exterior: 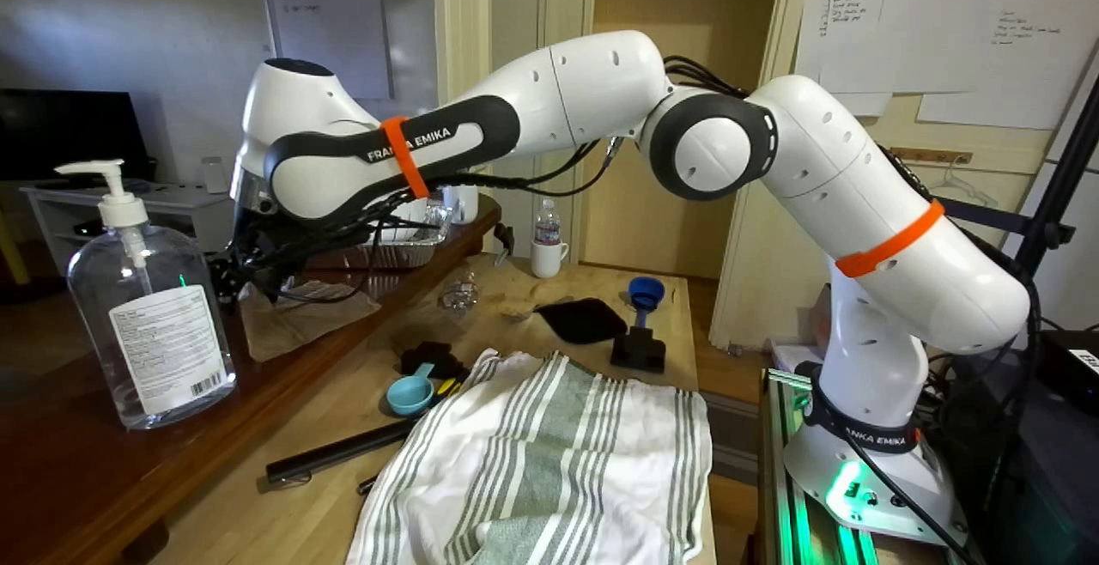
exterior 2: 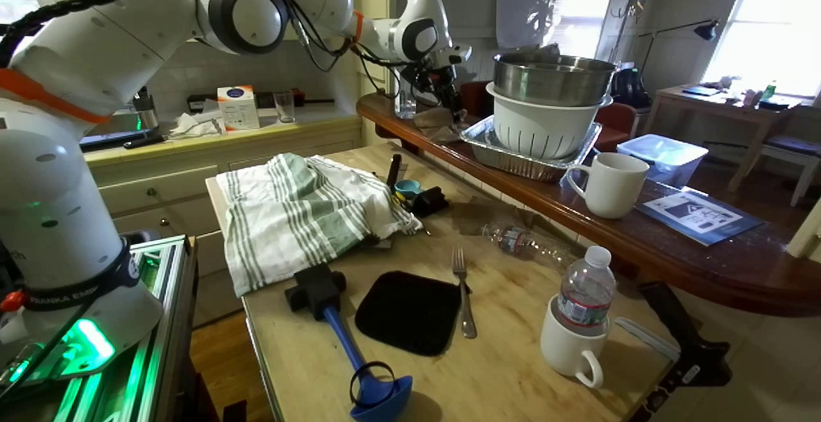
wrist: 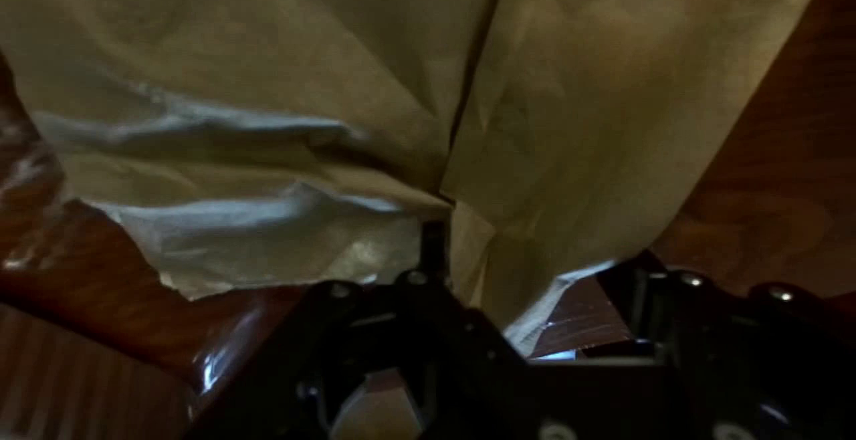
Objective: Using the brown paper, wipe the space near the soap bottle
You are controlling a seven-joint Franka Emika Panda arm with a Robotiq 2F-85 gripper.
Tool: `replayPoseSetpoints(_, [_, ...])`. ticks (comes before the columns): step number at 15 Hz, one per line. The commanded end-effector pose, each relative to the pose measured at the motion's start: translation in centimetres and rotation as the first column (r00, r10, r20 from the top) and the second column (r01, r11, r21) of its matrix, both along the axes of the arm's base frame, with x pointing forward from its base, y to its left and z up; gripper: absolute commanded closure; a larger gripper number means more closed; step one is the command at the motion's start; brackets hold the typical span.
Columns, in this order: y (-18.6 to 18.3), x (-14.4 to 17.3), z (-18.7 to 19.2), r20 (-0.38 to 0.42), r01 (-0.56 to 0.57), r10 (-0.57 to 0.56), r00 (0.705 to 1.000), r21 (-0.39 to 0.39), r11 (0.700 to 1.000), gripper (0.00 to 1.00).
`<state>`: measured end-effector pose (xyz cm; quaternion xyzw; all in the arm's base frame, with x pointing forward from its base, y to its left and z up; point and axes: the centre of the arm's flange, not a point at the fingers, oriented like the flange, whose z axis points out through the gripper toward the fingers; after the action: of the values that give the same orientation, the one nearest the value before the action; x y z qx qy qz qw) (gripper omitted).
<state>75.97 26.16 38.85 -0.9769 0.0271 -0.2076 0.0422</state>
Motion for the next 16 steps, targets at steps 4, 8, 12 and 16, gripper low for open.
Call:
replayPoseSetpoints(4, [0.4,-3.0,7.9,0.008,0.034,-0.034,0.999,-0.080,0.996,0.00])
replayPoseSetpoints(8, [1.5,-7.5,12.6,-0.122,-0.073,0.072,0.990,-0.006,0.997,0.00])
replayPoseSetpoints(12, [2.4,-15.7,15.4,-0.331,-0.117,0.109,0.937,-0.002,0.993,0.00])
replayPoseSetpoints(16, [-0.1,-22.6,16.9,-0.486,-0.057,-0.023,0.874,-0.150,0.987,0.00])
